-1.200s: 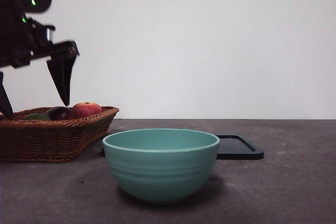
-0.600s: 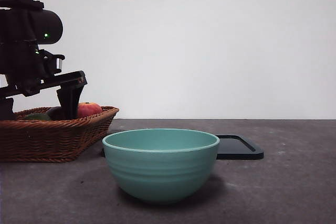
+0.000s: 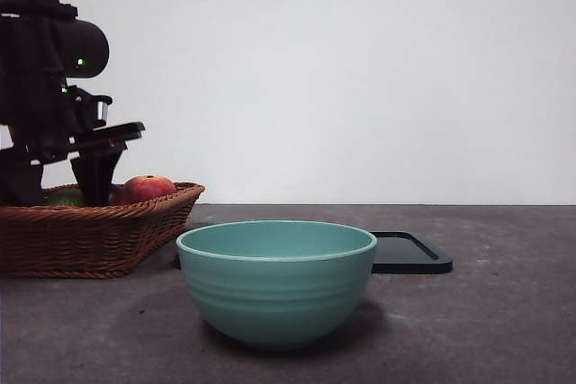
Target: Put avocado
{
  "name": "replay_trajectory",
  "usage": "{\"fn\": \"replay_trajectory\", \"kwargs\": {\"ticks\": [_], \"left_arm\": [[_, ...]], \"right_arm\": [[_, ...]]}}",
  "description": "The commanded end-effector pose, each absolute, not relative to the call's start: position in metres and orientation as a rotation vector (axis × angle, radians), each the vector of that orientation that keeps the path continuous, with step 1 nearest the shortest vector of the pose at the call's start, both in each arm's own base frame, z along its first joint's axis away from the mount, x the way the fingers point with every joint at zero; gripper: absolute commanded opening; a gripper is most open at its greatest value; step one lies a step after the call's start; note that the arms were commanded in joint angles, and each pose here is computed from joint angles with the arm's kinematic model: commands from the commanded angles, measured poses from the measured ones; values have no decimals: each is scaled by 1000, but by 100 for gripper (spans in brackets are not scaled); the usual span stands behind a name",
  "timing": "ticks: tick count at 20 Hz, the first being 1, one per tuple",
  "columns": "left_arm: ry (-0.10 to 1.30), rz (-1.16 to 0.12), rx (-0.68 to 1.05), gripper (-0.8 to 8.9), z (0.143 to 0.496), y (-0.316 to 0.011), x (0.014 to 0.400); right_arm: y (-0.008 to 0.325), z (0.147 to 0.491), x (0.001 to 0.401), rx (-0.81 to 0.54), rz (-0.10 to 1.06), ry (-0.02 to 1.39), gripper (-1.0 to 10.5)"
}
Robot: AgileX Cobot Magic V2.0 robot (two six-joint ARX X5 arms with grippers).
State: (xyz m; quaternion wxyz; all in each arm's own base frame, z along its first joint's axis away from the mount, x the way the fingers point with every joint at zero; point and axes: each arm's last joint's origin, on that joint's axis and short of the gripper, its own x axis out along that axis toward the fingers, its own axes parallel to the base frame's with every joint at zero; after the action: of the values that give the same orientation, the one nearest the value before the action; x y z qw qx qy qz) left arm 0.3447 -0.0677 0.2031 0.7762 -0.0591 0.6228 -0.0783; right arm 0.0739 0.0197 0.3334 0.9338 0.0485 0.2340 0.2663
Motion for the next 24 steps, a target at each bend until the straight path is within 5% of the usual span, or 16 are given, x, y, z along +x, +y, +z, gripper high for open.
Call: {"fn": "replay_trajectory", "kwargs": {"ticks": [1, 7, 13, 19, 24], "left_arm": [[1334, -180, -111, 78, 218, -70, 354], [1371, -266, -118, 78, 262, -84, 338], [1371, -486, 28, 78, 286, -153, 292], [1315, -753, 219, 78, 284, -236, 241], [1359, -835, 319, 78, 266, -270, 218]], "right_arm": [[20, 338, 74, 110, 547, 464, 598], [20, 338, 74, 110, 547, 464, 598], [20, 338, 74, 110, 547, 464, 598], [20, 338, 74, 113, 546, 466, 598], [20, 338, 74, 114, 546, 466, 598]]}}
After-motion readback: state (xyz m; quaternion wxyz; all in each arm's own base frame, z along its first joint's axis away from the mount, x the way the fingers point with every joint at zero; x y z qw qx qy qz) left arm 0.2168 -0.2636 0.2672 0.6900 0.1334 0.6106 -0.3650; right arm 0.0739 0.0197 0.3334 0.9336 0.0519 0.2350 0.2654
